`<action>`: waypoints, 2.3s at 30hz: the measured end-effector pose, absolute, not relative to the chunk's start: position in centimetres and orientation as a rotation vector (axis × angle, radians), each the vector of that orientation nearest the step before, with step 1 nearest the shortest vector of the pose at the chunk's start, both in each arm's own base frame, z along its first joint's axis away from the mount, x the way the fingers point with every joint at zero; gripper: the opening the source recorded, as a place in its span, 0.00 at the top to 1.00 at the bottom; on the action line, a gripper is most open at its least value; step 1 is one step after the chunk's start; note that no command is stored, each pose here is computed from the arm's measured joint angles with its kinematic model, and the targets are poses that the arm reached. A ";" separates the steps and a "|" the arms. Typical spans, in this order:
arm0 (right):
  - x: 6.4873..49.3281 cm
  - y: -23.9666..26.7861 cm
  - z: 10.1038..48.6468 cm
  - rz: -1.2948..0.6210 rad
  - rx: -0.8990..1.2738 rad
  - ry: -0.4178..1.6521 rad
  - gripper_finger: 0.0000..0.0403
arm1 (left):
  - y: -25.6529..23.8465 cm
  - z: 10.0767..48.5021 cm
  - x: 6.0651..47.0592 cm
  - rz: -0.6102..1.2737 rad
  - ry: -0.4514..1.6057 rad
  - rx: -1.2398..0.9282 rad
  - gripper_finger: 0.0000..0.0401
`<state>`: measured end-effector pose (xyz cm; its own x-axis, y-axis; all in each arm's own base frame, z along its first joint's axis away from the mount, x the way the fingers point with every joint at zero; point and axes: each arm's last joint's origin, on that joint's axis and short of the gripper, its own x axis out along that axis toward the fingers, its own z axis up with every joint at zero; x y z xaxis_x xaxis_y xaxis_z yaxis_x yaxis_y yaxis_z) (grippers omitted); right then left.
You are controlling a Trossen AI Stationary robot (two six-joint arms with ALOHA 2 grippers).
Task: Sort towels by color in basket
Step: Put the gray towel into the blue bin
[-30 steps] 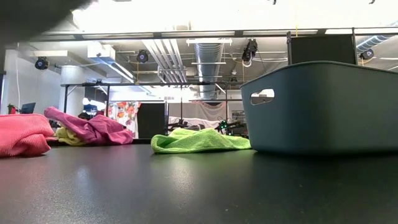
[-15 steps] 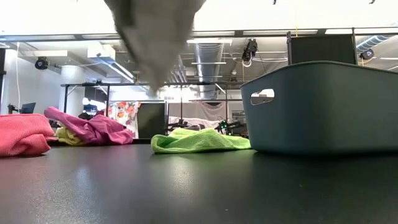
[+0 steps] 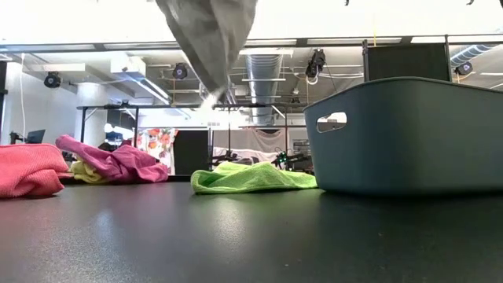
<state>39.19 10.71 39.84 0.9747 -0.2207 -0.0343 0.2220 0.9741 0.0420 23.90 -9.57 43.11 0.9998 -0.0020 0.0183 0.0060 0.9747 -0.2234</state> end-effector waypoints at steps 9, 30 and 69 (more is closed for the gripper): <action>39.2 8.5 41.3 -0.279 0.014 0.130 0.95 | -8.5 44.8 21.6 0.037 0.252 -0.110 0.97; 26.9 6.0 36.8 -0.725 0.055 1.102 0.97 | -4.5 42.6 13.0 0.328 0.656 -0.131 0.83; 26.3 3.5 23.2 -0.088 0.242 1.406 0.97 | -5.4 40.5 14.8 0.307 0.626 -0.266 0.83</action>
